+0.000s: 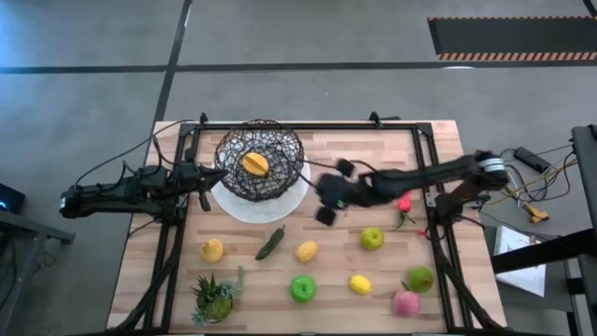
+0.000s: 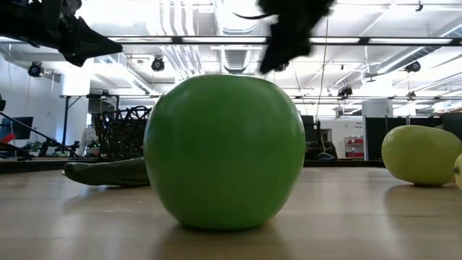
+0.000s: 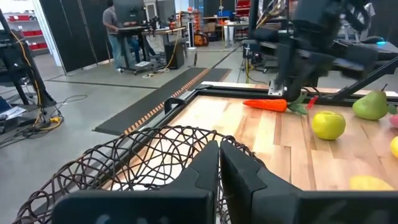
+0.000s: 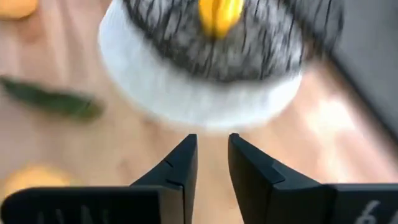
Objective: Build produce basket
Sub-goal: Put the carrot into the wire basket
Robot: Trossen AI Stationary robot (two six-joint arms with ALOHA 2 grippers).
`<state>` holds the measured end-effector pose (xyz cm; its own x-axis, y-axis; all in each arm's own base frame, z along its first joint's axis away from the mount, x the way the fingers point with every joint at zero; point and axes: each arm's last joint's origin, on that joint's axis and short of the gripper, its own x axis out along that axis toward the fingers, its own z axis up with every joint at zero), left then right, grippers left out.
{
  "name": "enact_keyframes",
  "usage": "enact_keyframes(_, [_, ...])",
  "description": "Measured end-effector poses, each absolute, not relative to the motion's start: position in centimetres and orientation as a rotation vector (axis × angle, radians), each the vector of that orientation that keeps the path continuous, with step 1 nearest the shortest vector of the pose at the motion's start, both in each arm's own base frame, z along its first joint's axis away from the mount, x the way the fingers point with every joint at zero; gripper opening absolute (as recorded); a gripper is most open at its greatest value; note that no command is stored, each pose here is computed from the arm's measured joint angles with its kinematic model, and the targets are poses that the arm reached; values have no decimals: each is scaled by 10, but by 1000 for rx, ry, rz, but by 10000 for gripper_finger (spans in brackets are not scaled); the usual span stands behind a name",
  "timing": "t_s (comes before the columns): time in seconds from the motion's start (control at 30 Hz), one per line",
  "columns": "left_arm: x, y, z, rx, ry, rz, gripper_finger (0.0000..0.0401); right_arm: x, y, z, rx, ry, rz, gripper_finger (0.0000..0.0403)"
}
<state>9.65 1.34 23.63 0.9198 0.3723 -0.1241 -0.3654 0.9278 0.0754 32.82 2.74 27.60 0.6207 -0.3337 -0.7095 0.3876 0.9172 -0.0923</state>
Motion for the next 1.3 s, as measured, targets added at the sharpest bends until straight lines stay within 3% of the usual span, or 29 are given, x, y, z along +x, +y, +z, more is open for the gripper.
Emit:
enact_keyframes(0.33, [97, 13, 236, 53, 139, 379, 0, 224, 48, 263, 555, 1018, -656, 61])
enact_keyframes(0.57, [97, 13, 236, 53, 140, 379, 0, 180, 33, 236, 699, 1190, -924, 114])
enact_keyframes(0.77, [97, 13, 236, 53, 141, 379, 0, 167, 25, 209, 781, 1298, -1090, 176])
enact_keyframes(0.9, [97, 13, 236, 53, 141, 379, 0, 165, 25, 195, 832, 1395, -1153, 195])
enact_keyframes(1.03, [97, 13, 236, 53, 141, 379, 0, 166, 25, 186, 809, 1444, -1181, 195])
enact_keyframes(1.3, [97, 13, 236, 53, 141, 379, 0, 167, 26, 167, 743, 1524, -1245, 150])
